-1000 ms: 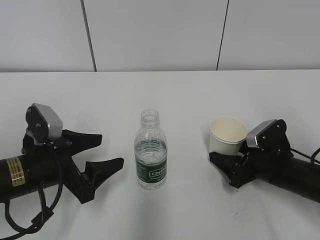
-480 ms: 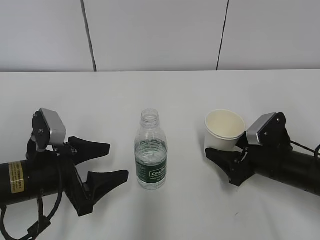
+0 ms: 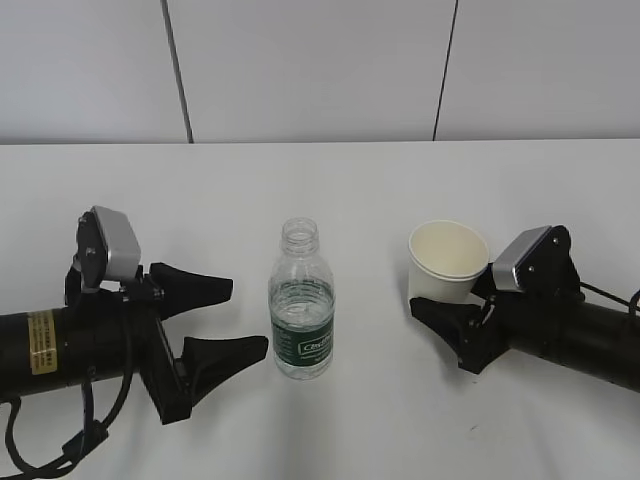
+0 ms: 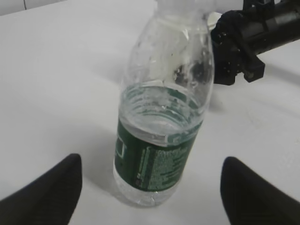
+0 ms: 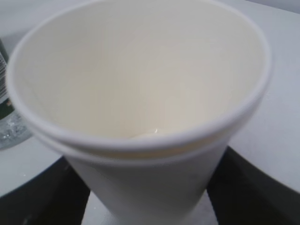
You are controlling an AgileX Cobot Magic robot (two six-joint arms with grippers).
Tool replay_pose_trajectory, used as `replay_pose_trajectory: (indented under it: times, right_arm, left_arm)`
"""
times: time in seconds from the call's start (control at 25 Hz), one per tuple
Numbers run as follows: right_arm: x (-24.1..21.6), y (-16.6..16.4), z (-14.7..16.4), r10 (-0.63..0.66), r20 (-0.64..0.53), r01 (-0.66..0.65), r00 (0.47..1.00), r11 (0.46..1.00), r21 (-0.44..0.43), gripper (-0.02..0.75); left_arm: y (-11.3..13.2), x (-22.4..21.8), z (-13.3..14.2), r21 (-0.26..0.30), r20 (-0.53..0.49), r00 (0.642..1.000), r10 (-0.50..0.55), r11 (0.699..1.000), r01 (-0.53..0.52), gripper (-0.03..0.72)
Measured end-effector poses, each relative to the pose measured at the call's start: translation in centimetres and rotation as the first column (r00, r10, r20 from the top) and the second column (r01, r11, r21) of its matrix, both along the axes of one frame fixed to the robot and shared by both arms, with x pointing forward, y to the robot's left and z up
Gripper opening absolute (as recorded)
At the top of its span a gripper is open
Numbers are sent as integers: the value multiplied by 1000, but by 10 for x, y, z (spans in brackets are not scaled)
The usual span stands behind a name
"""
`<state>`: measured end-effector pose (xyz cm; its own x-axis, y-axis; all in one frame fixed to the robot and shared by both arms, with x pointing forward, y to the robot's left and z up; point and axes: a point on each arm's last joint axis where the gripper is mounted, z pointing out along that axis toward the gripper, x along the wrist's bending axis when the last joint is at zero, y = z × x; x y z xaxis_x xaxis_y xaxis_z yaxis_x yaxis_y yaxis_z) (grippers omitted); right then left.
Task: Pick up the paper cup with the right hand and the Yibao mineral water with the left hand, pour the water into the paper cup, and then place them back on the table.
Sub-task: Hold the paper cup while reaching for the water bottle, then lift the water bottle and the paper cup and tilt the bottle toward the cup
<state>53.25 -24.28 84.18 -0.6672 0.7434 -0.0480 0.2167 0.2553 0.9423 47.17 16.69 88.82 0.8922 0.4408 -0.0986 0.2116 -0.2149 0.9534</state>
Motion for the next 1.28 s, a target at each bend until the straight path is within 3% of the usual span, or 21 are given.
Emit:
replay_pose_trajectory:
  times: [0.24,0.52,1.28]
  right_arm:
    - [0,0,0,0,0,0,1000,1000,0,554]
    - [0,0,0,0,0,0,1000,1000,0,554]
    - [0,0,0,0,-1,0,1000,1000,2,554]
  left_arm:
    - [-6,6,2,-14,-1,999,-37,999,37,588]
    - [-36,8,-14,-16,-36,992,-124,992,123,591]
    - [-61,35,-22,-46,-3,994,-107,993,107,592]
